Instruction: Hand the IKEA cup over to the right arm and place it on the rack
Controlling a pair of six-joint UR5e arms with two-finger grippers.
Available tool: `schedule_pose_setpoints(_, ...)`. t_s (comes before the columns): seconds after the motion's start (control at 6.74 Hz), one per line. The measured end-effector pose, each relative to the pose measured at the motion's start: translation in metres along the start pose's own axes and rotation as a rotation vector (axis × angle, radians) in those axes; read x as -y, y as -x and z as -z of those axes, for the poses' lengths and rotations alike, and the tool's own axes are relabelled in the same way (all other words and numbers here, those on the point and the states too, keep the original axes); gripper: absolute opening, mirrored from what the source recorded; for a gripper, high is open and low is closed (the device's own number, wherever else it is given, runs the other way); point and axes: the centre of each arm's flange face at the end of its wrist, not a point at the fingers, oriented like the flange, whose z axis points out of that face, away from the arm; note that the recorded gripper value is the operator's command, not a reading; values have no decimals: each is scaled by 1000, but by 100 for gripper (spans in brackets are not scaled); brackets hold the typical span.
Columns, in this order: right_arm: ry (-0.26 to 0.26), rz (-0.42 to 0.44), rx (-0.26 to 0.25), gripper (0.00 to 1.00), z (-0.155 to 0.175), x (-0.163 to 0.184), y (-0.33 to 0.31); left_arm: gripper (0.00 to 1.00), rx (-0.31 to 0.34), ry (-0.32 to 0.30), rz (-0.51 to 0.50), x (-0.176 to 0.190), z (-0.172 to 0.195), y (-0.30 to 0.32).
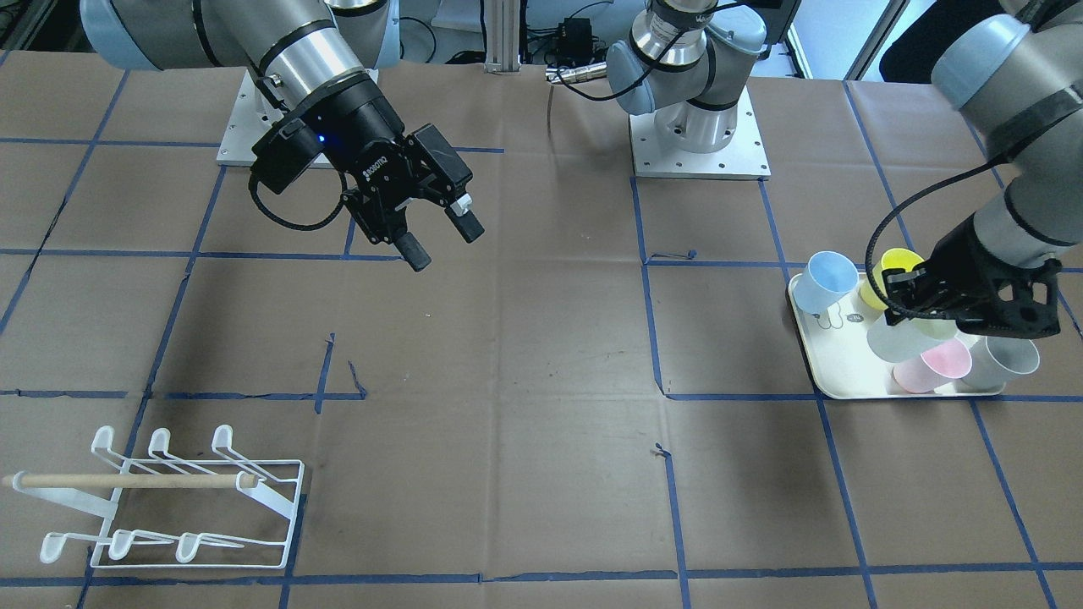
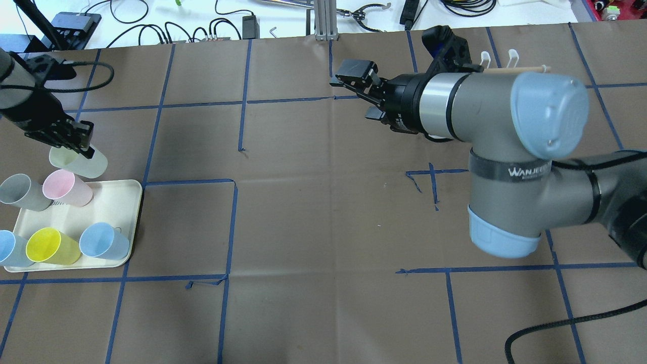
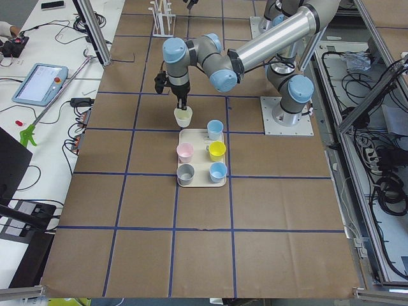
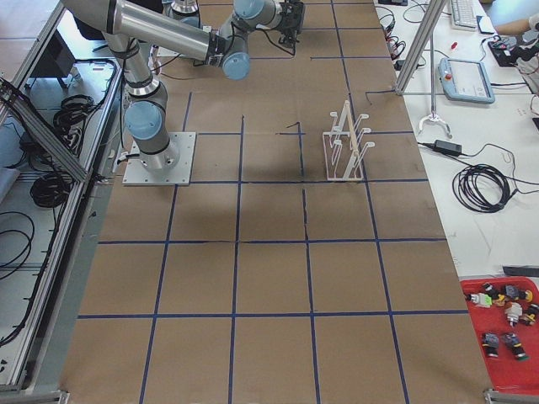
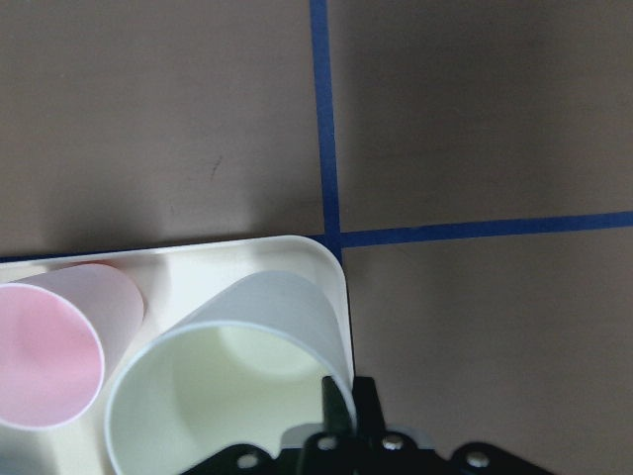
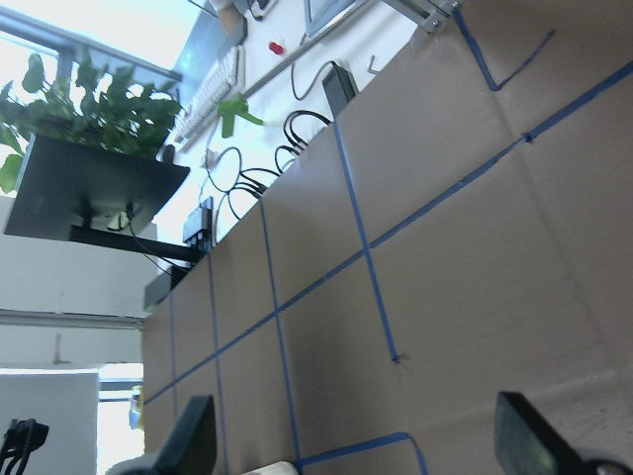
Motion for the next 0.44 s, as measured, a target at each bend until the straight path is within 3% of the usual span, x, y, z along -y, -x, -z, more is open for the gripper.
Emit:
schedule_pose_setpoints(0.15,-34,-80,81,100,6,-15,-9,0,-9,1,-14,7,29,-10)
schedule_pose_setpoints(0.44,-68,-190,169,99,15,-28,-15,0,-47,-34,14,23,54,-74)
